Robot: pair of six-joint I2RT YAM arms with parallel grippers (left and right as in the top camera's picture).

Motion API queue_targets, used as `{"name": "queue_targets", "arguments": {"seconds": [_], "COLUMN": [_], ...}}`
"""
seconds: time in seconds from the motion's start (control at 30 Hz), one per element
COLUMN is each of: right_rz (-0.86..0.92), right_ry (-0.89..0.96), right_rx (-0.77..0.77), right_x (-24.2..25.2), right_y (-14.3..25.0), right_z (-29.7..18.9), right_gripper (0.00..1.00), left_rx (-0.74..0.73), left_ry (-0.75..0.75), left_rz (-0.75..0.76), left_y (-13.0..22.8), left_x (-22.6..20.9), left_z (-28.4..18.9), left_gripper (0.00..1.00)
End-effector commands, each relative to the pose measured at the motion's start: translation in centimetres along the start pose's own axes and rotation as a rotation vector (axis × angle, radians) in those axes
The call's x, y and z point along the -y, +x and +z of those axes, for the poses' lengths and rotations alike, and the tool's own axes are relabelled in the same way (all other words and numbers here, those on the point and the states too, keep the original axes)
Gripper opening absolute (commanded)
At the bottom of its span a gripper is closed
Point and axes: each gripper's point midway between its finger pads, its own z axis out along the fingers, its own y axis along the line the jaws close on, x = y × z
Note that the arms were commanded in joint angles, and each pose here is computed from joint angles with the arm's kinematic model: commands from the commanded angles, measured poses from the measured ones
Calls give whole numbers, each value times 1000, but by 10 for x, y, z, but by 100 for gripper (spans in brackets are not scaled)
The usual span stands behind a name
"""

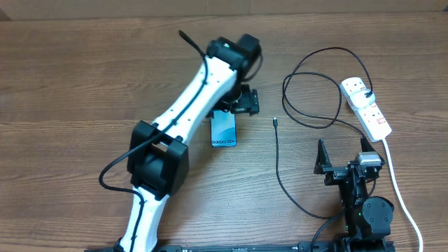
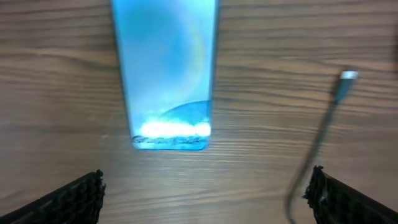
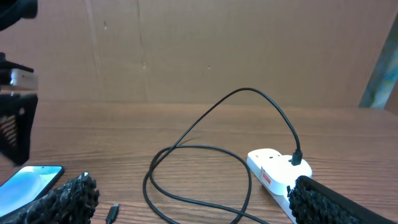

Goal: Plug charger to phone and switch on socket
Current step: 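Lower the open left gripper around the phone's bottom edge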

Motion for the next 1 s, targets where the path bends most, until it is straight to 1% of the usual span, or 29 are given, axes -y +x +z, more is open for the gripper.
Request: {"name": "queue_targets", "arguments": {"seconds": [0.0, 0.03, 0.17, 0.27, 0.47, 0.57, 0.73, 0.97], "right_rz": [-1, -1, -1, -1, -1, -1, -1, -1], "right_ry": [-2, -2, -2, -2, -2, -2, -2, -2], "right_rx": [5, 5, 5, 5, 5, 5, 5, 5], "right_x": [0, 0, 0, 0, 0, 0, 0, 0], "right_y": [1, 1, 2, 1, 1, 1, 1, 1], "right_z": [0, 0, 0, 0, 0, 0, 0, 0], "right_gripper": [100, 100, 100, 100, 100, 100, 100, 100], "left_rx": [-94, -91, -57, -41, 34, 44, 43, 23], "left_ry": [153, 136, -10, -13, 7, 13, -38, -59], "left_rz": [14, 0, -34, -19, 56, 65, 45, 20], "left_y": [-6, -9, -16, -17, -21, -21, -22, -22], "left_x": [-6, -14, -48, -43, -11, -4, -20, -35], "left_z": [-1, -2, 0, 1, 10, 19, 38, 51], "left_gripper": [100, 100, 100, 100, 100, 99, 100, 99]}}
